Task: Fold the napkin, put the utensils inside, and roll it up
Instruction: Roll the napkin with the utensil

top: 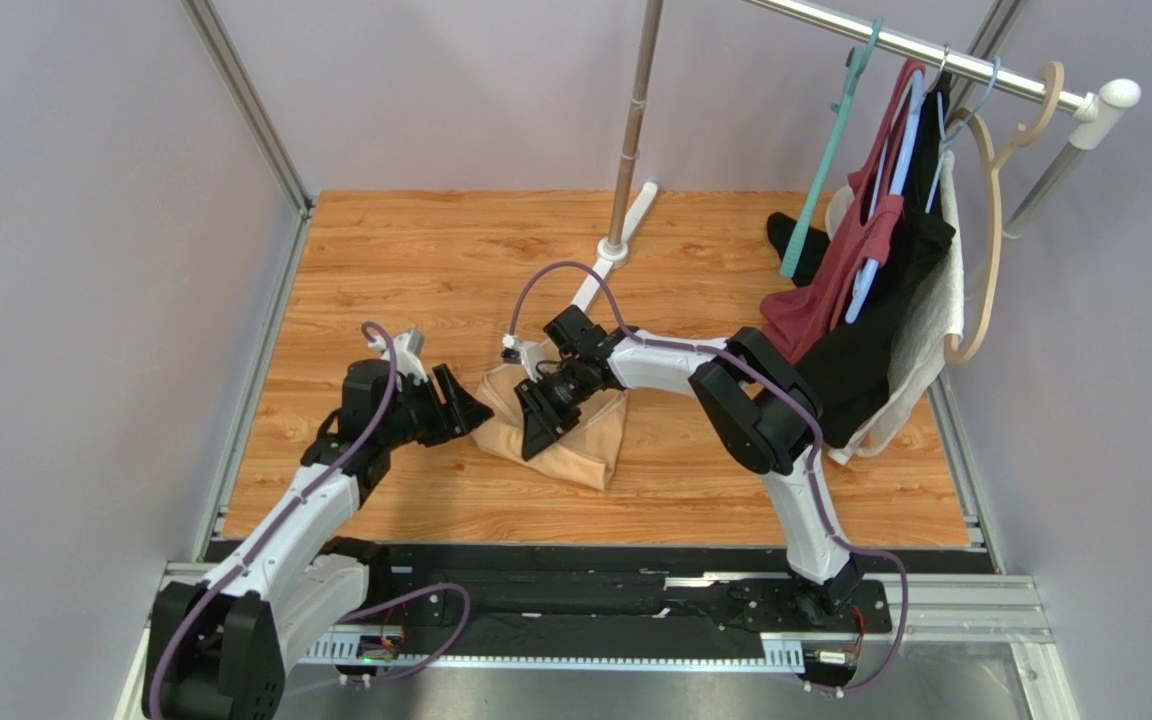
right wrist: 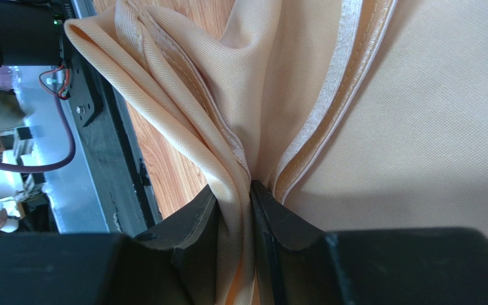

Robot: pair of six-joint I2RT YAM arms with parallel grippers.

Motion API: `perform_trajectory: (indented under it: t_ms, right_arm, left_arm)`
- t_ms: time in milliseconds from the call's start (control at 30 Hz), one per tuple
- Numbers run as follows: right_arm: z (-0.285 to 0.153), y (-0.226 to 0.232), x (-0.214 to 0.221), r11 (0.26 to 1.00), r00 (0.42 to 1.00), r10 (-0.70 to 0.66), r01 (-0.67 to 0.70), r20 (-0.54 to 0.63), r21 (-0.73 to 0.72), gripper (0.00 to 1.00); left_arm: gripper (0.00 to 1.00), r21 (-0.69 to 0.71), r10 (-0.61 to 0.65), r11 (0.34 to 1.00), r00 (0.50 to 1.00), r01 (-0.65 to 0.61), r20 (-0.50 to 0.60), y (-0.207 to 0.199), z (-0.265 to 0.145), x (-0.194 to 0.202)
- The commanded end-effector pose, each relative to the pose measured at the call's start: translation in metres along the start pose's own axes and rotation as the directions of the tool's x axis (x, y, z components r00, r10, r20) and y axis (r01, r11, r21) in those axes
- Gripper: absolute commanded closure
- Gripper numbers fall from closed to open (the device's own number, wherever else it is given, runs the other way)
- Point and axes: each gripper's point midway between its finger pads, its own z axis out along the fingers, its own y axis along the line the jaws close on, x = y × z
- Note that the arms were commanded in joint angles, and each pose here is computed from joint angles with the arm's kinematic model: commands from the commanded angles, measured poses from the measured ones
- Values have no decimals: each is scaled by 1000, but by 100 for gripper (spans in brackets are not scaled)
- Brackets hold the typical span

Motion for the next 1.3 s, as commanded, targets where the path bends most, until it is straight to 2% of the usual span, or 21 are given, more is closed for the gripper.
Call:
perform_trajectory:
  t_ms: [0, 33, 167, 267, 400, 600, 733, 800, 967, 1067, 1267]
  right_arm:
    - [10, -50, 66, 975, 971, 175, -149, -161, 165, 71]
    - [10, -51, 66, 974, 970, 180, -154, -162, 164, 71]
    - [9, -51, 66, 974, 971, 182, -155, -158, 168, 71]
    - [10, -53, 67, 973, 970, 184, -157, -161, 168, 71]
    - [11, -54, 67, 972, 969, 188, -160, -159, 171, 72]
    - [15, -57, 68, 970, 966, 204, -177, -158, 167, 71]
    - [15, -59, 69, 968, 966, 207, -180, -157, 174, 71]
    - [15, -59, 70, 967, 965, 211, -182, -159, 178, 72]
    - [15, -60, 71, 966, 964, 215, -186, -158, 177, 71]
    - [14, -59, 69, 967, 965, 213, -185, -155, 178, 71]
    - [14, -60, 68, 966, 965, 215, -187, -152, 180, 72]
  left_arm:
    - [39, 67, 29, 997, 995, -35, 93, -37, -16, -24]
    - [39, 27, 21, 999, 993, -24, 113, -33, -19, -26]
    - [39, 58, -17, 998, 993, 10, 121, -43, -27, -23]
    - [40, 110, -50, 993, 997, 43, 64, -46, -15, -12]
    - [40, 186, -67, 981, 996, 56, 51, -57, 4, -14]
    - [40, 217, -83, 974, 995, 68, 60, -62, 20, -22]
    - [41, 212, -134, 969, 991, 129, 8, -56, 31, -11]
    - [43, 225, -146, 964, 989, 143, -5, -59, 29, -5]
    - [43, 216, -86, 974, 992, 64, 94, -72, 7, -15]
    - [43, 198, -77, 979, 991, 54, 110, -72, -5, -14]
    - [42, 156, -90, 985, 994, 78, 68, -53, 4, 7]
